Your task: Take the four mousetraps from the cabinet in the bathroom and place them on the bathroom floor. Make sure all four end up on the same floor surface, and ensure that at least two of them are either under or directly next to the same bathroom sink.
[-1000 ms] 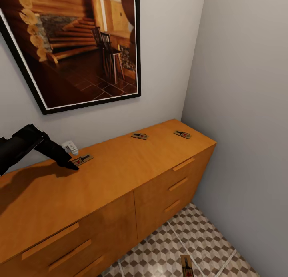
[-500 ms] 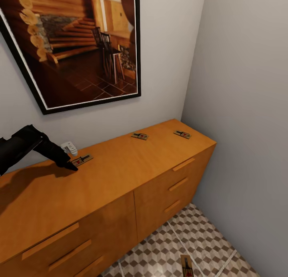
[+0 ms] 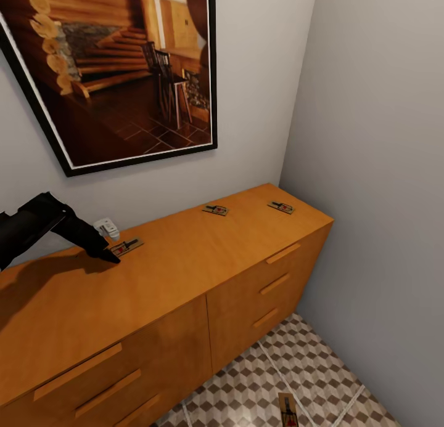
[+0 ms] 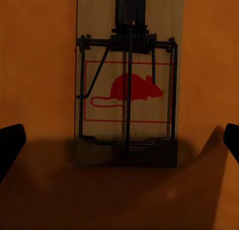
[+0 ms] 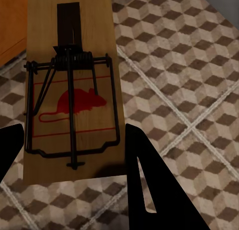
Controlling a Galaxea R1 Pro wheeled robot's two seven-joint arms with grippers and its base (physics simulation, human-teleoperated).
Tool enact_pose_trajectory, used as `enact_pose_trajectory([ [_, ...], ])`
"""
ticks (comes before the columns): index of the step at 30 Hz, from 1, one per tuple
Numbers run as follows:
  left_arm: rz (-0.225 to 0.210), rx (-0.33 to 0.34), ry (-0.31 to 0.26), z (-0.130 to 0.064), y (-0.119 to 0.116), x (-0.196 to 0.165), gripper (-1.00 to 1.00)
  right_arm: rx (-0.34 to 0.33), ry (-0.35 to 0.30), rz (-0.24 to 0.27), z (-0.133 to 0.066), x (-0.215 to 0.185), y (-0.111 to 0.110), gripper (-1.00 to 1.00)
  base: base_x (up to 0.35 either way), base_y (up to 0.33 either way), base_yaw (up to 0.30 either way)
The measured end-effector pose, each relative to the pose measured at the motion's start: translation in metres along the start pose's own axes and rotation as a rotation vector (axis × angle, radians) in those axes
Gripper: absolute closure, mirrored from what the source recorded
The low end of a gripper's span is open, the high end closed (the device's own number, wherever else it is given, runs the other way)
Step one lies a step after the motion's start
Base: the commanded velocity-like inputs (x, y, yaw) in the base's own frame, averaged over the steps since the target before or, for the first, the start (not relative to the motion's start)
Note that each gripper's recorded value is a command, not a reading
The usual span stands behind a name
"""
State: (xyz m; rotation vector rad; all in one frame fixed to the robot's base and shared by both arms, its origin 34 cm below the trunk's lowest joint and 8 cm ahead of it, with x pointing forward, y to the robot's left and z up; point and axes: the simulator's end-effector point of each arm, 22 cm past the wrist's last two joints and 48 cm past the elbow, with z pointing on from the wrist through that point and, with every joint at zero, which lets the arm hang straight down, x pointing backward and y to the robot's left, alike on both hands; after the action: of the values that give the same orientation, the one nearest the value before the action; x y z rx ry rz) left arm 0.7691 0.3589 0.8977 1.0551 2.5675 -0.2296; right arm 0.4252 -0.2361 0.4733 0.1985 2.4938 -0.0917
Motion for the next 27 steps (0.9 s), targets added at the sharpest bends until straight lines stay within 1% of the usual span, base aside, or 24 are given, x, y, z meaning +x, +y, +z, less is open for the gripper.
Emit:
enact_pose_trajectory([
  [22, 0.003, -0.001, 0.001, 0.0001, -0.0001, 0.0001, -1.00, 0.000, 0.000, 0.000, 0.0000, 0.0001, 0.0003, 1.00, 0.000, 0.000, 0.000],
  [23, 0.002, -0.001, 0.001, 0.0001, -0.0001, 0.0001, 1.00, 0.000, 0.000, 0.000, 0.0000, 0.0000, 0.0003, 1.00, 0.000, 0.000, 0.000],
  [27, 0.006, -0.008, 0.004, 0.0000, 0.0023, 0.0012, 1.00, 0.000, 0.000, 0.000, 0.0000, 0.0001, 0.0004, 1.00, 0.000, 0.000, 0.000],
])
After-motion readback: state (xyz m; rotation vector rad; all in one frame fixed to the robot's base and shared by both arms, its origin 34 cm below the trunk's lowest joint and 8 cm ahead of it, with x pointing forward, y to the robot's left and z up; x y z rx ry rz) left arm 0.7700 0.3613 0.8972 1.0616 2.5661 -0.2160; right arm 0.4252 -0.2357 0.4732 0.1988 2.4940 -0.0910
